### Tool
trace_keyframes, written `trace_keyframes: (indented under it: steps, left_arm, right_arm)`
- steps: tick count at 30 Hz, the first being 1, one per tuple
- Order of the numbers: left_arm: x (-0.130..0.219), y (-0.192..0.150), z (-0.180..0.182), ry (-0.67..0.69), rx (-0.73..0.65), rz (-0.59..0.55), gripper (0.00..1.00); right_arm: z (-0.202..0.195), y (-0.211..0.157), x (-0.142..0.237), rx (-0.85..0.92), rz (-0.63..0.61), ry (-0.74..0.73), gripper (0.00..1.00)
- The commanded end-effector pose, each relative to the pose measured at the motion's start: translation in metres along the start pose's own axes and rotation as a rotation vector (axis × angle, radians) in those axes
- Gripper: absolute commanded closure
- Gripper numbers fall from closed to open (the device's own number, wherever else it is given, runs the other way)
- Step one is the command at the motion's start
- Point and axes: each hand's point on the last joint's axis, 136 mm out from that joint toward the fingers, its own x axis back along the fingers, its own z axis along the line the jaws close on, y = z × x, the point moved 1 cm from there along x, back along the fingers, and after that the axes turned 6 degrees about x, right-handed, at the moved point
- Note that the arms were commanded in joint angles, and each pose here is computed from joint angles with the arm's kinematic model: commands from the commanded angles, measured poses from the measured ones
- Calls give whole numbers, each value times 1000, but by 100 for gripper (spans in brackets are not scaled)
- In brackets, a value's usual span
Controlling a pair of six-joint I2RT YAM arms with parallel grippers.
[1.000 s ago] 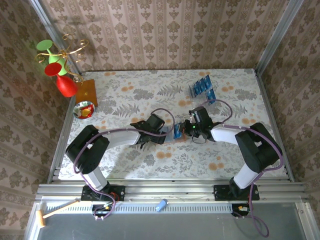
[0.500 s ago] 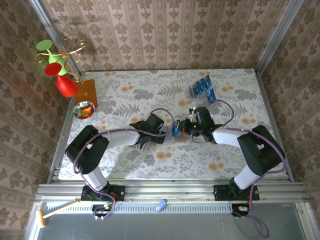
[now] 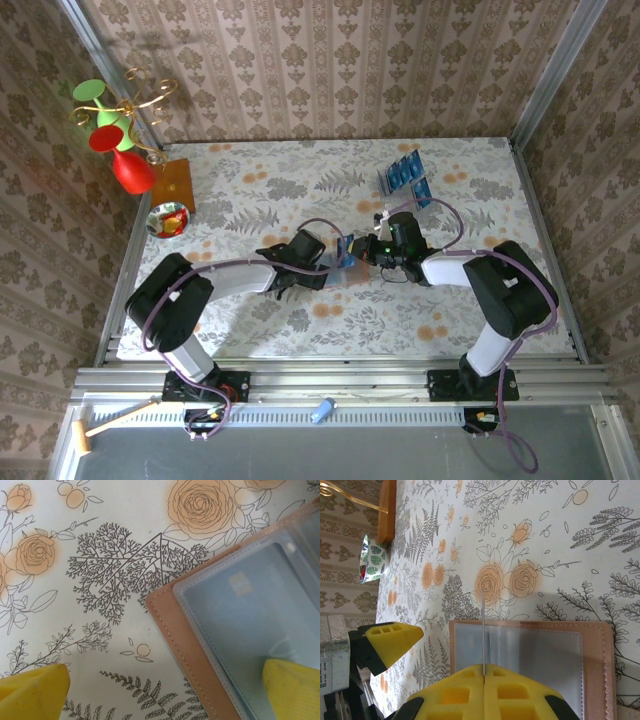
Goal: Put the credit cards into the card holder
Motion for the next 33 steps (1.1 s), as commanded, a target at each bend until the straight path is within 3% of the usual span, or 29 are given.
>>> trace_keyframes:
  steps: [1, 9, 23, 33]
  left_arm:
    - [5, -9, 13, 39, 3, 19, 0]
    - [15, 3, 11, 12, 31, -39, 0]
    - [5, -25, 22, 46, 37, 10, 0]
    - [0, -15, 36, 66, 5, 2, 0]
  right_arm:
    - [2, 0, -2, 9, 1, 36, 100]
    - [1, -3, -6, 9, 7, 52, 100]
    - [-1, -5, -12, 16, 14, 73, 100]
    - [1, -6, -9, -1, -9, 91, 100]
